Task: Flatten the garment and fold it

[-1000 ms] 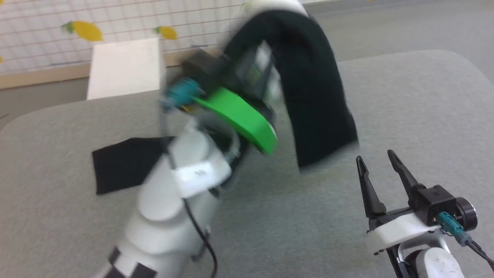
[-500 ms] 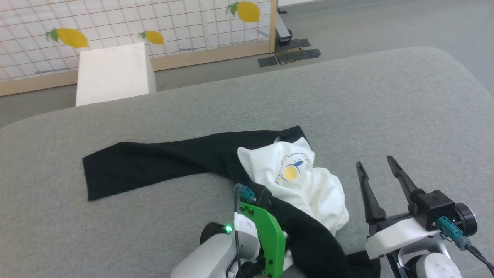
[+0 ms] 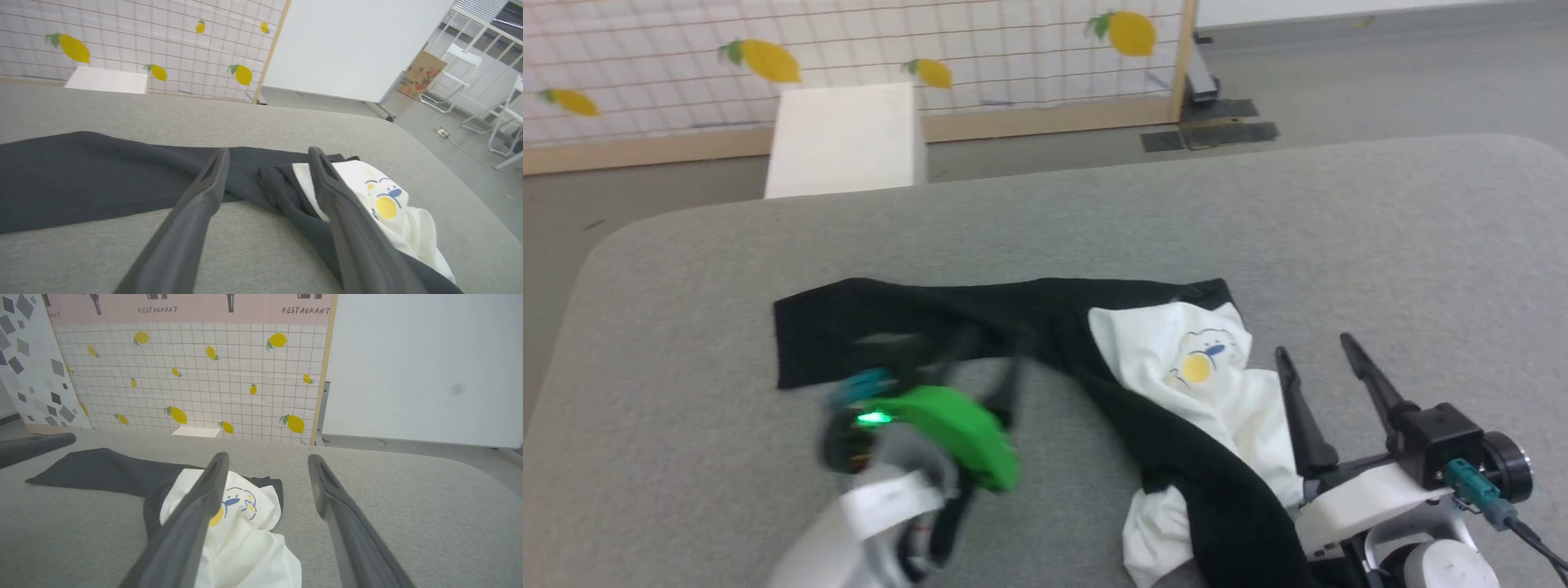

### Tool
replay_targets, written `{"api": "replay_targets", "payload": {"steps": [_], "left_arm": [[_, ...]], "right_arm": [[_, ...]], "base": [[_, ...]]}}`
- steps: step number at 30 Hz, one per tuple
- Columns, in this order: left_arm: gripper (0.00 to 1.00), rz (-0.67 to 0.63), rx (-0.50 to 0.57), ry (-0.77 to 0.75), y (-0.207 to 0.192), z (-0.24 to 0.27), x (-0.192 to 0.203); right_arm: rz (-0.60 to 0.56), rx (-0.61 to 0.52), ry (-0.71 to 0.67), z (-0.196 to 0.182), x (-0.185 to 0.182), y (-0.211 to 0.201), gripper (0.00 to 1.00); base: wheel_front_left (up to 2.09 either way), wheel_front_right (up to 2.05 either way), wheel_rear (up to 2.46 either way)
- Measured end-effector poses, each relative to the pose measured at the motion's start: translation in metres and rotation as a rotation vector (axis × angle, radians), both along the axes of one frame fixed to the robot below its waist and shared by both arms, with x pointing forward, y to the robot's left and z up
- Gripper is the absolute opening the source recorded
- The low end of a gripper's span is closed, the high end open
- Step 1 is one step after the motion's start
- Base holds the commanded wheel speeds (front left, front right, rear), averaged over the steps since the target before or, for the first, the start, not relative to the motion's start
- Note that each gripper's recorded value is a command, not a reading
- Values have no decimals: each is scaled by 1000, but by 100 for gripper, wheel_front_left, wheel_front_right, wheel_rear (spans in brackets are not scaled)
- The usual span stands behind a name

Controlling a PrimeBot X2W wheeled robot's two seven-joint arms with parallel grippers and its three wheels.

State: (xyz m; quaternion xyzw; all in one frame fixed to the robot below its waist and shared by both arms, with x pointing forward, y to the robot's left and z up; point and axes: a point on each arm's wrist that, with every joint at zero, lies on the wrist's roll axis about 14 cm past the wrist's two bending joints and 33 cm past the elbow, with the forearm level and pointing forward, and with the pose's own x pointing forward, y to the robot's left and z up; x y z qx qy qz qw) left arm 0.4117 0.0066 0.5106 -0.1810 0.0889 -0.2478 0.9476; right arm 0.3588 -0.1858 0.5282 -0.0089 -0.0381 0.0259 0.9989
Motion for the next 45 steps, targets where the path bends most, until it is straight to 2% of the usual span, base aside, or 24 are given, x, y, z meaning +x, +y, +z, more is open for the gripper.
{"api": "replay_targets", "payload": {"steps": [4, 6, 11, 15, 16, 17, 18, 19, 25, 27, 32, 34, 37, 42, 44, 45], "left_arm": [[100, 221, -25, -136, 62, 22, 9], [100, 293, 4, -173, 88, 25, 8], [100, 406, 77, -264, 128, 38, 1], [100, 466, 107, -252, 147, 26, -8], [100, 473, 112, -245, 149, 22, -11], [100, 477, 113, -240, 150, 20, -12], [100, 484, 112, -234, 152, 17, -14], [100, 487, 110, -230, 153, 15, -15], [100, 498, 110, -219, 156, 8, -15], [100, 494, 106, -219, 155, 8, -14], [100, 475, 92, -221, 148, 7, -13], [100, 460, 99, -223, 144, 6, -12], [100, 443, 90, -217, 138, 4, -12], [100, 422, 86, -208, 132, 0, -13], [100, 415, 89, -207, 130, -1, -12], [100, 412, 87, -207, 129, -1, -12]], "right_arm": [[69, -5, 110, -19, 3, 24, 100], [107, -21, 232, -41, 0, 36, 100], [155, -43, 505, -85, -14, 52, 100], [162, -62, 666, -106, -23, 53, 100], [170, -68, 702, -110, -26, 55, 95], [174, -68, 721, -112, -27, 56, 39], [180, -64, 732, -113, -27, 58, 39], [187, -67, 735, -112, -26, 60, 0], [148, -32, 631, -86, -10, 49, 0], [77, -9, 552, -69, -1, 25, 0], [-211, 76, 365, -33, 5, -74, 0], [-326, 105, 388, -44, -7, -111, 0], [-468, 159, 493, -75, -36, -152, 0], [-623, 226, 668, -120, -83, -186, 0], [-639, 225, 666, -121, -87, -189, 100], [-638, 220, 644, -118, -84, -190, 100]], "base": [[0, 0, 0], [0, 0, 0], [0, 0, 0], [0, 0, 0], [0, 0, 0], [0, 0, 0], [0, 0, 0], [0, 0, 0], [0, 0, 0], [0, 0, 0], [0, 0, 0], [0, 0, 0], [0, 0, 0], [0, 0, 0], [0, 0, 0], [0, 0, 0]]}}
